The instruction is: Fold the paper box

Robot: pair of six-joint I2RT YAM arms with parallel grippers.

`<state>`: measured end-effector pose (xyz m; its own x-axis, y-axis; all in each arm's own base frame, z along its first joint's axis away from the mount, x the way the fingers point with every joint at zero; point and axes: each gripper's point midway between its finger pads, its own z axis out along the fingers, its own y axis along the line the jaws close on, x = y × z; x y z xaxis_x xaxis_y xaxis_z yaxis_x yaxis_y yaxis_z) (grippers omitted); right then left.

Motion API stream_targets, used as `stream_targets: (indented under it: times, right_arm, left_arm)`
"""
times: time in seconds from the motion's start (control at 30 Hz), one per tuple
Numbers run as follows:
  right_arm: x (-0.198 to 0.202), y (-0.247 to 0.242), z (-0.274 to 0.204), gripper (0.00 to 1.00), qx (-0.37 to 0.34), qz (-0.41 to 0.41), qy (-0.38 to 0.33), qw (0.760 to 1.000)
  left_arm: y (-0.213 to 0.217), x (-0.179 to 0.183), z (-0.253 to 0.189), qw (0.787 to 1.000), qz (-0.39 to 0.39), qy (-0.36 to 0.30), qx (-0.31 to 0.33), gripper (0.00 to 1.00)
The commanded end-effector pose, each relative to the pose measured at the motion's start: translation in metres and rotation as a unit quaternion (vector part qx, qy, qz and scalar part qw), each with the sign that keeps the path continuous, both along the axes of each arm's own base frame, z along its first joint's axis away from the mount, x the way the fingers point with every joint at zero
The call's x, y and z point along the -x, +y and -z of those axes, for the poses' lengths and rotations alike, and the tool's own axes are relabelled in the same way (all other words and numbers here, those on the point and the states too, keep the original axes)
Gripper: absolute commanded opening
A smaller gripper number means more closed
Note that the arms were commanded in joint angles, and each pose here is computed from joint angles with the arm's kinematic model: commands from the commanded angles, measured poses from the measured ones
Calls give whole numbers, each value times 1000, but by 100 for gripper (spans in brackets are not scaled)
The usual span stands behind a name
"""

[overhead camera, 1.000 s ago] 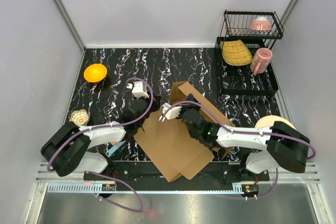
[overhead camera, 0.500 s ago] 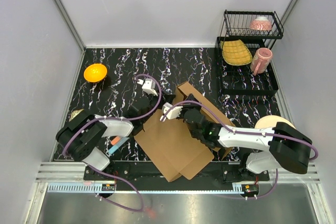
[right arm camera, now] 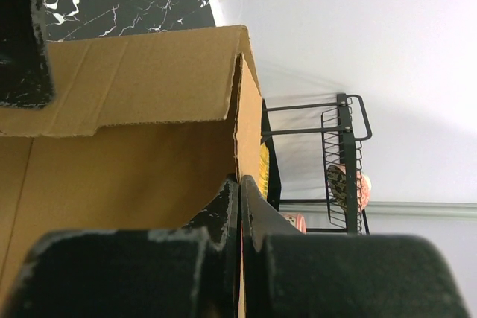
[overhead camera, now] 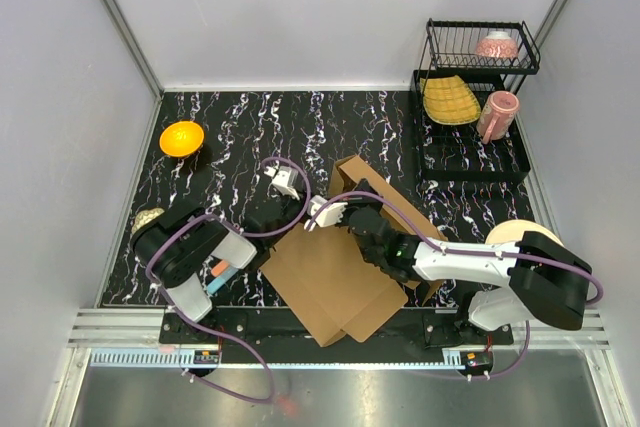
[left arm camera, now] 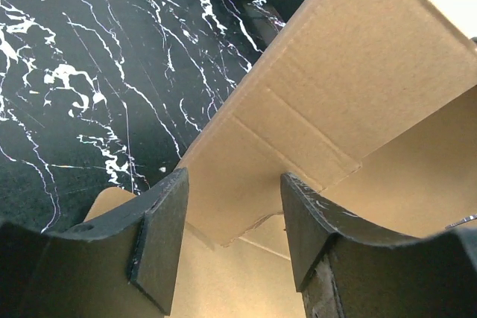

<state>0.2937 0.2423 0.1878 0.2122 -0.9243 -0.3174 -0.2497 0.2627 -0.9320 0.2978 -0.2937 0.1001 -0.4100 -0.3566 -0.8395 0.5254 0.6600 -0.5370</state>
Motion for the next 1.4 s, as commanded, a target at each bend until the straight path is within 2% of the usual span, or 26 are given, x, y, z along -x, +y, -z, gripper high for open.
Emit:
stream_targets:
  times: [0.0, 0.2, 0.23, 0.27, 0.53, 0.6, 0.73, 0.77, 0.83, 0.87, 0.93, 0.97, 1.0, 1.03, 1.1, 1.23, 1.37]
  right_arm:
    - [7, 11, 33, 0, 12, -29, 50, 998]
    - [7, 13, 36, 0, 11, -31, 54, 998]
    - [7, 13, 35, 0, 11, -32, 54, 998]
    - [7, 14, 35, 0, 10, -33, 54, 998]
    - [6, 18, 38, 0, 7, -37, 58, 998]
    - [6, 19, 37, 0, 7, -37, 58, 998]
    - [6, 20, 39, 0, 6, -41, 61, 997]
    - [6, 20, 38, 0, 5, -40, 60, 997]
    - [6, 21, 38, 0, 2, -42, 61, 997]
    - [6, 20, 36, 0, 0, -40, 60, 997]
    - [7, 19, 35, 0, -3, -40, 59, 997]
    - [7, 20, 35, 0, -2, -40, 59, 997]
    - [7, 20, 34, 0, -4, -42, 59, 997]
    - [7, 20, 33, 0, -5, -43, 59, 997]
    - [7, 20, 33, 0, -5, -43, 59, 997]
    - [7, 21, 33, 0, -6, -45, 60, 997]
    - [8, 25, 32, 0, -14, -52, 64, 996]
  left_arm:
    - [-10, -5, -71, 989, 13, -122, 83, 56]
    - [-16, -19, -83, 986, 4, -146, 76, 60]
    - [-17, -20, -83, 987, 3, -145, 74, 74]
    - [-19, -23, -87, 986, 3, -149, 76, 98]
    - [-36, -30, -86, 984, 27, -163, 63, 99]
    - [-38, -34, -87, 984, 27, -164, 63, 95]
    - [-44, -36, -77, 985, 40, -162, 50, 82]
    - [-44, -37, -76, 985, 41, -163, 48, 74]
    - [-44, -37, -73, 984, 45, -166, 45, 65]
    - [-44, -36, -73, 984, 46, -167, 45, 55]
    - [-43, -35, -72, 983, 49, -172, 43, 50]
    - [-42, -34, -71, 983, 50, -173, 43, 50]
    - [-41, -33, -71, 982, 52, -175, 42, 65]
    - [-40, -33, -70, 982, 50, -176, 39, 74]
    - [-40, -34, -69, 982, 51, -176, 35, 82]
    - [-45, -36, -69, 982, 58, -179, 31, 86]
    - [-51, -40, -69, 980, 64, -184, 26, 85]
